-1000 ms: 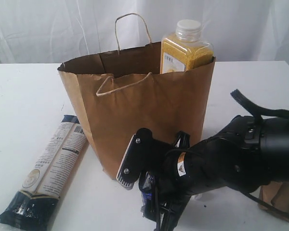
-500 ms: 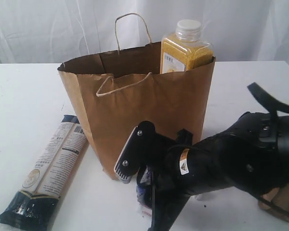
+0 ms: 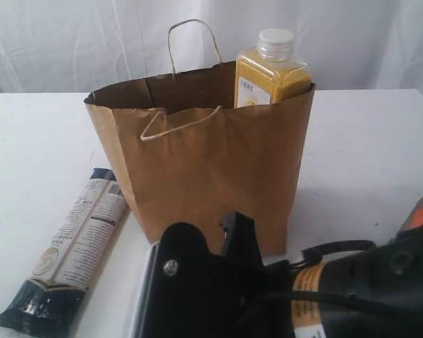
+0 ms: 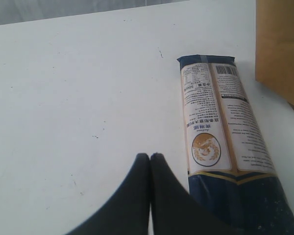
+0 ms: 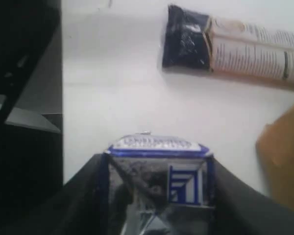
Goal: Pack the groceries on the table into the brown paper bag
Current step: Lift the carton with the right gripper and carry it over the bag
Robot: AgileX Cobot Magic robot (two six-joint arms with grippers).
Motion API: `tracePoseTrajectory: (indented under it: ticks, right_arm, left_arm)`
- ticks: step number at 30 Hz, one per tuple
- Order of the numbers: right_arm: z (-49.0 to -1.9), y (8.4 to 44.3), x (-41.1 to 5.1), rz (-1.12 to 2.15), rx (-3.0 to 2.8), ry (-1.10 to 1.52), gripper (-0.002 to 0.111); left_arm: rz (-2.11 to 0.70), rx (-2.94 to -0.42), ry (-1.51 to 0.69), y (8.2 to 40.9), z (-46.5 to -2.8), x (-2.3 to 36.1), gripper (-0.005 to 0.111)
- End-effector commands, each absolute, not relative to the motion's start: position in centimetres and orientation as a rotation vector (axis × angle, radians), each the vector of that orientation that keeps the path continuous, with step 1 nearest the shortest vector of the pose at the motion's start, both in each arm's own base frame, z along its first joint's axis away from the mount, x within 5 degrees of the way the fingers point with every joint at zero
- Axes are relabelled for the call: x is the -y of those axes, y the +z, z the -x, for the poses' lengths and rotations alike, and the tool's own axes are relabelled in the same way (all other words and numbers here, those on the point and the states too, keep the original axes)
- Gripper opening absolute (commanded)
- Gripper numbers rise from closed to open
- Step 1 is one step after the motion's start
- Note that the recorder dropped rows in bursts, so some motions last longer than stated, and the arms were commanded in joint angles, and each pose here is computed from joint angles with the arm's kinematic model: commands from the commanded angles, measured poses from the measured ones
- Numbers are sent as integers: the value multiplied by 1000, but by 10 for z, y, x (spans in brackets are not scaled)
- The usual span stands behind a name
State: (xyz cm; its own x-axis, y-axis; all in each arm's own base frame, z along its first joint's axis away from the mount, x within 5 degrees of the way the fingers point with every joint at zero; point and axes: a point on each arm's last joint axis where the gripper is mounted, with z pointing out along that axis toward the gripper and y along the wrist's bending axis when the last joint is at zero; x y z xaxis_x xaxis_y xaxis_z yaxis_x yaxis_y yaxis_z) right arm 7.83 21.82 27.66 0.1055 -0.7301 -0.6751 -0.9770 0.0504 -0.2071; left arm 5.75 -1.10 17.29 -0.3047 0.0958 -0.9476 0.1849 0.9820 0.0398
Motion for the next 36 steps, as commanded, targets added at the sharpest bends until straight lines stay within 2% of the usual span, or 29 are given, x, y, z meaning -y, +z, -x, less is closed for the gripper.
tracePoseTrajectory:
  ticks: [1,5,10,15,18,26,36]
  right_arm:
    - [-67,318,-223,1689,-1485,524,0]
    - [-71,359,-227,1640,-1328,462,0]
    - [-85,407,-224,1544,-1136,224,0]
    - [-105,439,-218,1402,-1125,26,0]
    - [-120,446,-215,1330,-1197,-15,0]
    - [-170,449,-216,1023,-1492,87,0]
    - [-224,429,-234,926,-1769,83,0]
  left_arm:
    - [-196,-1887,-95,172,-57,11,0]
    - [-196,-1887,-95,172,-57,11,0]
    - [-196,-1887,-95,172,-57,11,0]
    - [-196,-1887,-95,172,-57,11,0]
    - [-196,-1887,-95,172,-57,11,0]
    - [-196,-1887,-95,172,-57,11,0]
    - [-196,-1885,-95,172,-57,11,0]
